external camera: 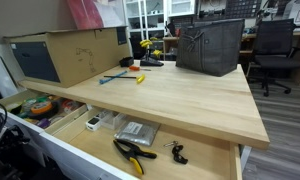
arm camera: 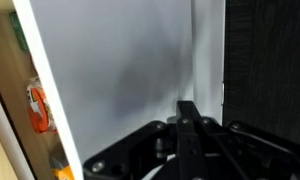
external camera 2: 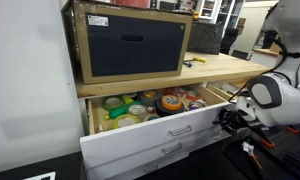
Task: Close the topmost drawer on the left.
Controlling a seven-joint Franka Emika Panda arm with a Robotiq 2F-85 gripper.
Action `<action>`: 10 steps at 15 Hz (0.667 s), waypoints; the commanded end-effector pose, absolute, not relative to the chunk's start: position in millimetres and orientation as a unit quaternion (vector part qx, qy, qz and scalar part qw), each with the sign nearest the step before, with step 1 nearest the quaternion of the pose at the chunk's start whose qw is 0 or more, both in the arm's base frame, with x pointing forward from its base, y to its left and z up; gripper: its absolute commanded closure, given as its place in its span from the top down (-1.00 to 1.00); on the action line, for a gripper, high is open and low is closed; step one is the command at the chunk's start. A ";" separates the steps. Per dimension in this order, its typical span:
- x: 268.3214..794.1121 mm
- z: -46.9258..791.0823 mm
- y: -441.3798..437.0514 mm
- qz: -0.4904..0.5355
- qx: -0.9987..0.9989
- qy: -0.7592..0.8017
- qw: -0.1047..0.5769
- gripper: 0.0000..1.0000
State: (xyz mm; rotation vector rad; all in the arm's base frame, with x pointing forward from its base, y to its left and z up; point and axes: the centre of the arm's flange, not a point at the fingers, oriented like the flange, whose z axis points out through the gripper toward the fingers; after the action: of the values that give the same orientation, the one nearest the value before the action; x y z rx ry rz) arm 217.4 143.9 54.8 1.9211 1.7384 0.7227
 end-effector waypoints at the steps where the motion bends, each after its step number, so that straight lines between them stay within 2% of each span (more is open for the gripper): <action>1: 213.9 118.0 120.0 0.298 0.729 0.584 0.196 -1.00; 5: 239.5 153.3 133.1 0.306 0.766 0.541 0.162 -1.00; 10: 265.1 180.6 133.5 0.318 0.781 0.512 0.160 -1.00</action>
State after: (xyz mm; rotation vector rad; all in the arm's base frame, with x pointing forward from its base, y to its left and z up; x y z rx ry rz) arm 254.1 155.2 142.9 2.2279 1.5523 0.8216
